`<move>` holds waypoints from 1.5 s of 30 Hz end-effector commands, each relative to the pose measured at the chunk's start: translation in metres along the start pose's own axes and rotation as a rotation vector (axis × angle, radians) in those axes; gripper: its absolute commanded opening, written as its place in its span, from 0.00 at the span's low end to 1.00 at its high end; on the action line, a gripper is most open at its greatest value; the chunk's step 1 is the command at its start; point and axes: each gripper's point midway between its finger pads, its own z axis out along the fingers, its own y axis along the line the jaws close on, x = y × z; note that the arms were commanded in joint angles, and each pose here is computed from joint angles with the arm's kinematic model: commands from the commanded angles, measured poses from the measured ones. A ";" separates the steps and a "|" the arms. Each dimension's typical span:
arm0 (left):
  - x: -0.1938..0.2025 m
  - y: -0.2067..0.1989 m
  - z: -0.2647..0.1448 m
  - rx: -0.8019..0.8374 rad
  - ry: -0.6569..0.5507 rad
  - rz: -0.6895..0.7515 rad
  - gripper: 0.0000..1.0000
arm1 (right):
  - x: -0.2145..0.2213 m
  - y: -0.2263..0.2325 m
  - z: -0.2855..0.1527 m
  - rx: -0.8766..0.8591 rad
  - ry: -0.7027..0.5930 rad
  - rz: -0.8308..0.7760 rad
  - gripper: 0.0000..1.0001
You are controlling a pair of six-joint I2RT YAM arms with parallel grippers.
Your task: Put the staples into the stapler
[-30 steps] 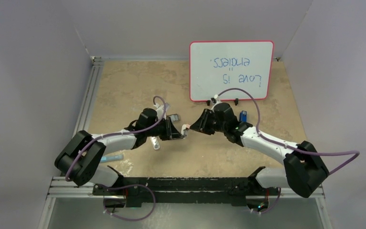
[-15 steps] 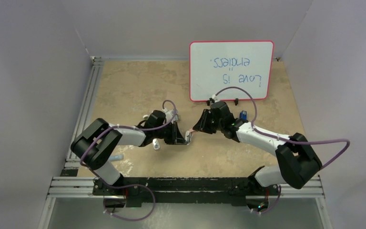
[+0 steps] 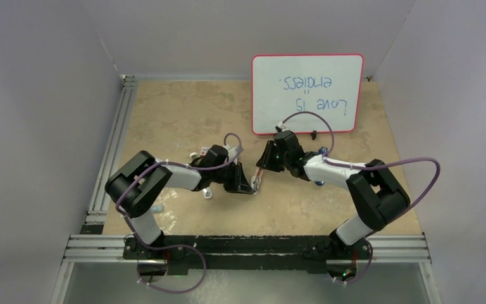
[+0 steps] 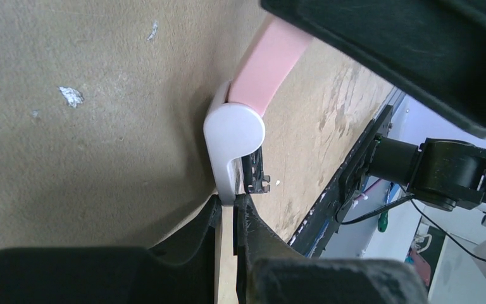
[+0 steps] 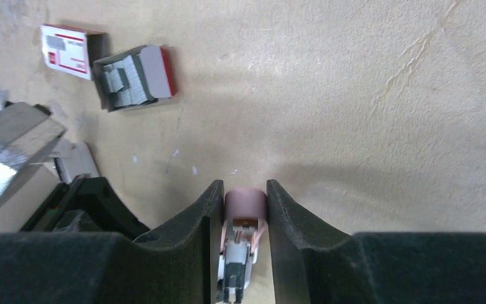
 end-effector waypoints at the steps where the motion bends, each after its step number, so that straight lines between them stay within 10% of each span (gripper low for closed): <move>1: 0.019 0.029 0.003 -0.122 0.057 -0.027 0.00 | -0.006 0.002 0.007 -0.019 -0.012 -0.059 0.34; 11: 0.011 0.026 0.001 -0.147 0.027 -0.062 0.00 | -0.005 0.004 -0.011 -0.058 -0.047 -0.054 0.69; 17: 0.011 0.026 0.002 -0.148 0.025 -0.072 0.00 | 0.015 0.004 -0.012 -0.113 0.005 -0.039 0.74; 38: 0.010 0.026 0.003 -0.151 0.020 -0.080 0.01 | 0.052 0.011 -0.003 -0.161 0.127 -0.031 0.44; 45: 0.003 0.022 -0.007 -0.166 -0.031 -0.071 0.26 | 0.026 0.002 -0.002 -0.050 0.030 -0.057 0.29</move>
